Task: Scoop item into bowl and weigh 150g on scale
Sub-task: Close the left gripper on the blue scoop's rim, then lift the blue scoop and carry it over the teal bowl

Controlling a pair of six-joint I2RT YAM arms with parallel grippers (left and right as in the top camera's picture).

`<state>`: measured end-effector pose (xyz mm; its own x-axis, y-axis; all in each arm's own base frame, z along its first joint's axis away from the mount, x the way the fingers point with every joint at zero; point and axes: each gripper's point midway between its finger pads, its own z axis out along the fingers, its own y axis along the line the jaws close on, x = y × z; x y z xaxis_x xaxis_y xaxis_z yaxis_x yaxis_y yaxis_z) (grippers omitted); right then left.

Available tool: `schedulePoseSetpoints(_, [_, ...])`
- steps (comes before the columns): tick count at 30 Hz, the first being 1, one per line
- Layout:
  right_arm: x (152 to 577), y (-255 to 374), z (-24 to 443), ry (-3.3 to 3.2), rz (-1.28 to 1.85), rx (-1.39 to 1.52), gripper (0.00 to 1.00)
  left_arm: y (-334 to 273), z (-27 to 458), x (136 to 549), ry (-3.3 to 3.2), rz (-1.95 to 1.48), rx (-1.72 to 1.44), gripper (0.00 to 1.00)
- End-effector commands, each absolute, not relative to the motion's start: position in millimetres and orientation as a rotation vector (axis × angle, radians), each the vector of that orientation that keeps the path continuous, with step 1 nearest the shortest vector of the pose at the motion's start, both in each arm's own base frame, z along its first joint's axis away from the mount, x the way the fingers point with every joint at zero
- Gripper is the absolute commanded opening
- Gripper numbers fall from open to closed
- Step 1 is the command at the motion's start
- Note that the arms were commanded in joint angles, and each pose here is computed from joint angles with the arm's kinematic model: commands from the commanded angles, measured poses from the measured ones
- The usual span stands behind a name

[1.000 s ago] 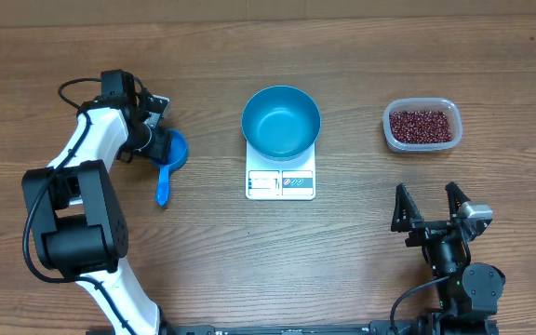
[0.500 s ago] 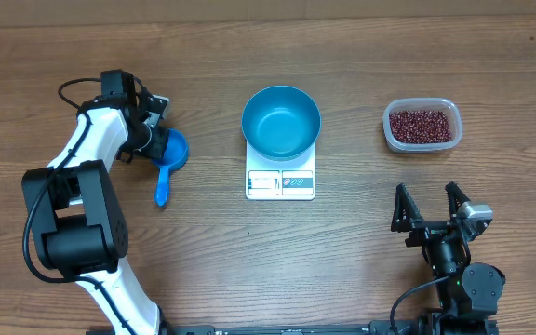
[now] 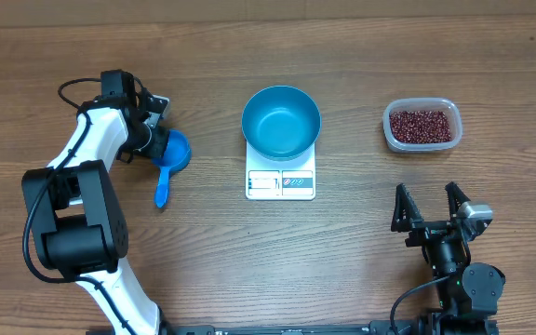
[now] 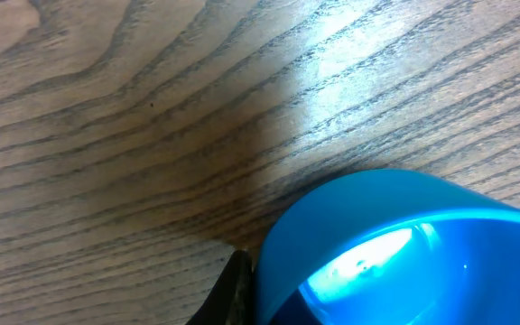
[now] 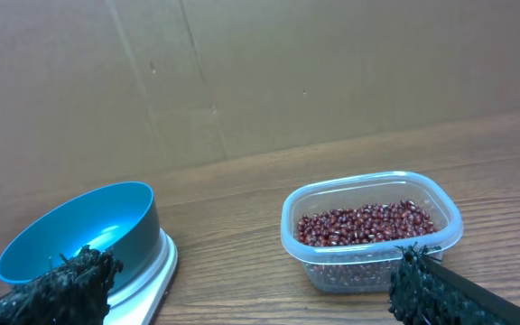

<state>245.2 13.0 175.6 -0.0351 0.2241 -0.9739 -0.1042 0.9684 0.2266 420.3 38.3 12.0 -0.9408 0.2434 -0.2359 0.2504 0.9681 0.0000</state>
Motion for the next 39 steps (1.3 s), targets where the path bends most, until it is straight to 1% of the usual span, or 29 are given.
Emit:
schedulePoseSetpoints(1, [245.5,11.3,173.1,1.583,0.25,0.095,1.0,36.1,3.2,413.2,2.916,-0.086,0.323,0.04])
schedulePoseSetpoints(5, [245.5,11.3,173.1,1.583,0.25,0.095,1.0,35.9,3.6,411.9,2.933,-0.098,0.226,0.04])
schedulePoseSetpoints(9, [245.5,11.3,173.1,1.583,0.25,0.095,1.0,35.9,8.6,410.9,2.948,-0.103,0.212,0.04])
schedulePoseSetpoints(18, [245.5,11.3,173.1,1.583,0.25,0.095,1.0,37.7,61.1,426.9,2.946,-0.104,0.205,0.04])
schedulePoseSetpoints(23, [245.5,11.3,173.1,1.583,0.25,0.095,1.0,39.2,99.2,438.0,2.924,-0.103,0.122,0.04])
schedulePoseSetpoints(27, [245.5,11.3,173.1,1.583,0.25,0.095,1.0,38.0,126.9,442.1,2.91,-0.13,-0.022,0.04])
schedulePoseSetpoints(32, [245.5,11.3,173.1,1.583,0.25,0.095,1.0,20.7,155.2,444.6,2.877,-0.302,-0.218,0.04])
schedulePoseSetpoints(34, [245.5,11.3,173.1,1.583,0.25,0.095,1.0,15.8,163.6,443.5,2.869,-0.361,-0.362,0.04])
schedulePoseSetpoints(39, [245.5,11.3,173.1,1.583,0.25,0.095,1.0,12.1,167.0,431.7,2.846,-0.43,-0.865,0.04])
